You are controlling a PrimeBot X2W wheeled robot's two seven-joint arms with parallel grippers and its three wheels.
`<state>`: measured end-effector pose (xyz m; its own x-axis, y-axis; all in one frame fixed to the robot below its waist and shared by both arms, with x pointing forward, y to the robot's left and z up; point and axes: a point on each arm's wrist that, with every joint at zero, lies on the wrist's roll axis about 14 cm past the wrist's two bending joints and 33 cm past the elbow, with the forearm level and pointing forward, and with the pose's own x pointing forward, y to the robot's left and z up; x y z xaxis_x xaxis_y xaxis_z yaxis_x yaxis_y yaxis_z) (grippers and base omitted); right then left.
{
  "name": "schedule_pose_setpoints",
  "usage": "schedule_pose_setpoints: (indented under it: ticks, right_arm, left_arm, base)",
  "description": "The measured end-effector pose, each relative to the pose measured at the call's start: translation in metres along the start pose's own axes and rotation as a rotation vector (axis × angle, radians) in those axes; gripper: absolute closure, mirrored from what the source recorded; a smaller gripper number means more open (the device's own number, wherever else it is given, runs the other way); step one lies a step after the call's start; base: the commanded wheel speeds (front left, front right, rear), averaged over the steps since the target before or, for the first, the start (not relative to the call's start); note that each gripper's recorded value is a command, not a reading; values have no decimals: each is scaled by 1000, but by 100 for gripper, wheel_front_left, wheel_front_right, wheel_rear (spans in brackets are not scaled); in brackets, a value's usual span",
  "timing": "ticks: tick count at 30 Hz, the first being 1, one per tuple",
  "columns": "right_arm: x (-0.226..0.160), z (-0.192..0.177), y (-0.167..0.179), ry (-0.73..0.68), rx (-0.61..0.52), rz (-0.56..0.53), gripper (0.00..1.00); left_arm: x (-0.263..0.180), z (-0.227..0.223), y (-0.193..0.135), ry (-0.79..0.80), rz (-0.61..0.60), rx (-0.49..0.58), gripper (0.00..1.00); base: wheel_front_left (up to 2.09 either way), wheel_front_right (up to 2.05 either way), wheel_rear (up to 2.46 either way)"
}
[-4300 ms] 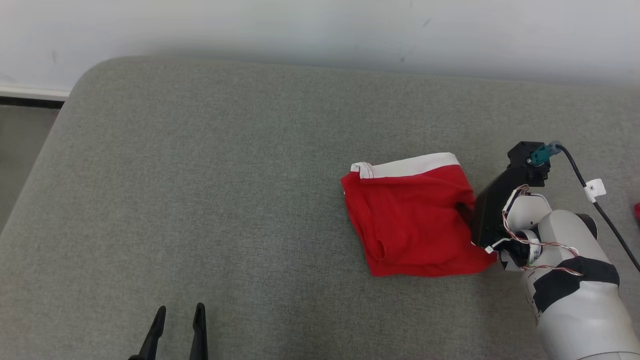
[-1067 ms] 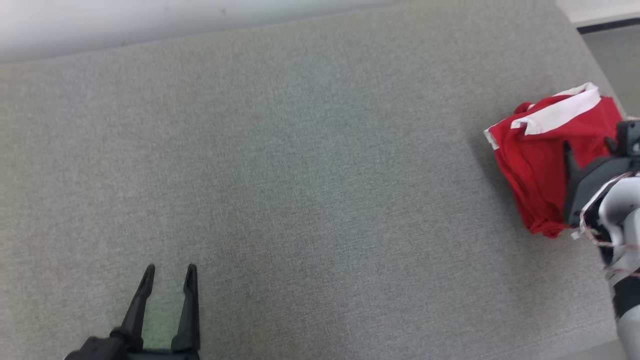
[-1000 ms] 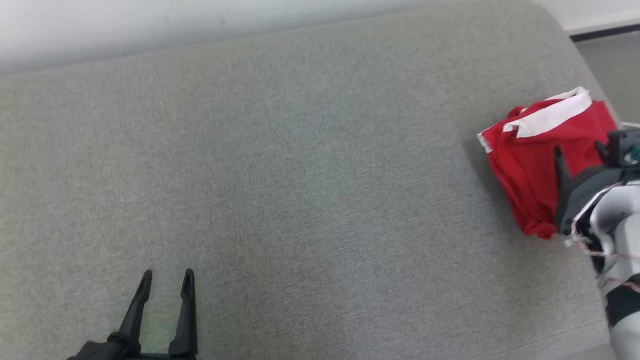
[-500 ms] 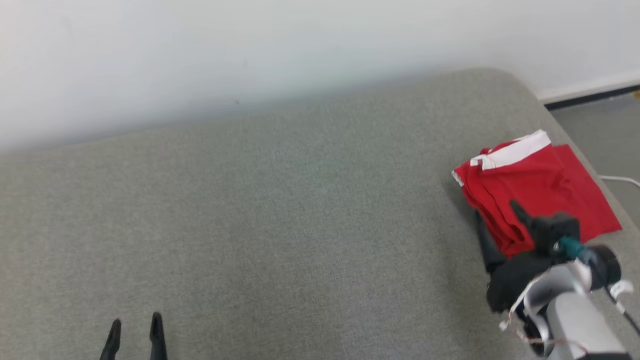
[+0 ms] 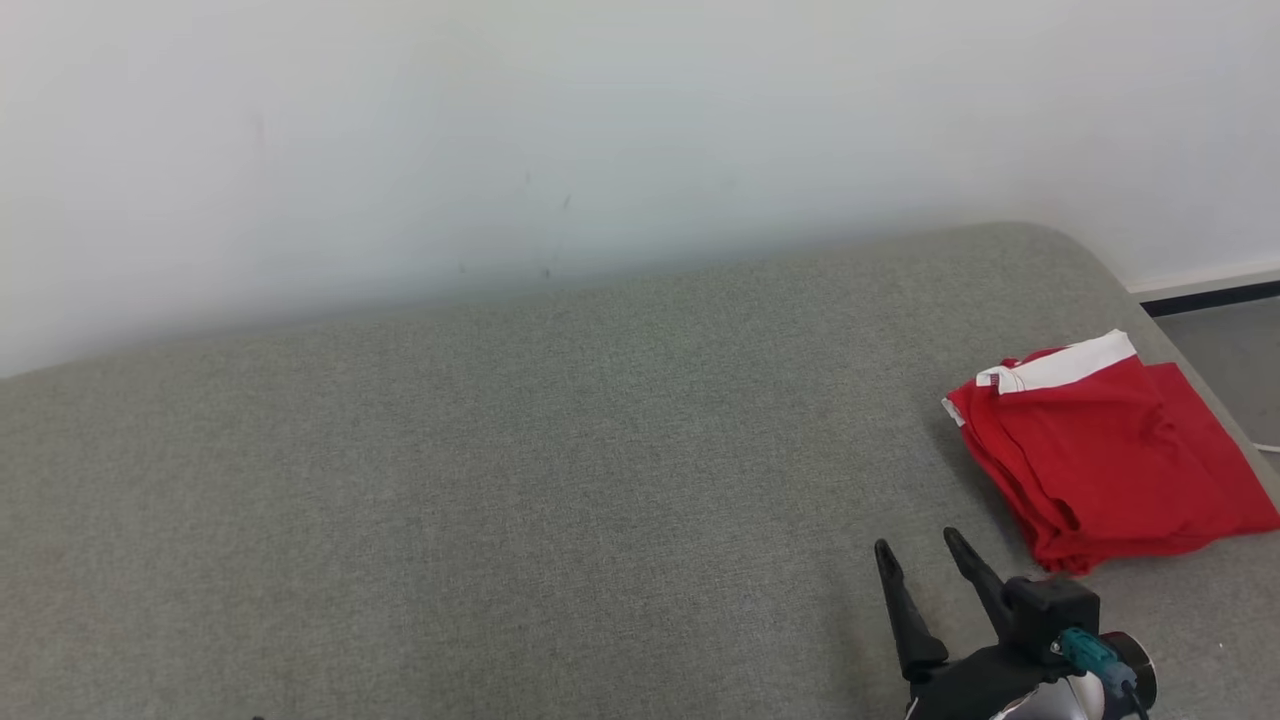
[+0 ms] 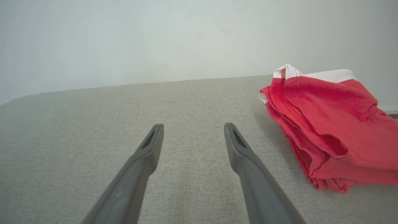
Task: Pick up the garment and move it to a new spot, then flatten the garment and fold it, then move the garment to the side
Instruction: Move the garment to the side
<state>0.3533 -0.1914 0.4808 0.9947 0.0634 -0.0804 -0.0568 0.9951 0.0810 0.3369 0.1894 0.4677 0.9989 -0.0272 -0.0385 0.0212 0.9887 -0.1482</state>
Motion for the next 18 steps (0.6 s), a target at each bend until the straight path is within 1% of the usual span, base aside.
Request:
schedule_pose_setpoints:
  ticks: [6,14,18]
  right_arm:
    - [-2,-8,18,-6,5,46,0]
    - [-3,-22,25,15,11,62,0]
    - [-2,-21,24,8,7,57,0]
  left_arm:
    - [-9,-5,11,14,29,6,0]
    - [-18,-5,19,12,52,6,0]
    - [-20,-3,20,5,56,-2,0]
  base:
    - [0,0,0]
    - [0,0,0]
    - [0,0,0]
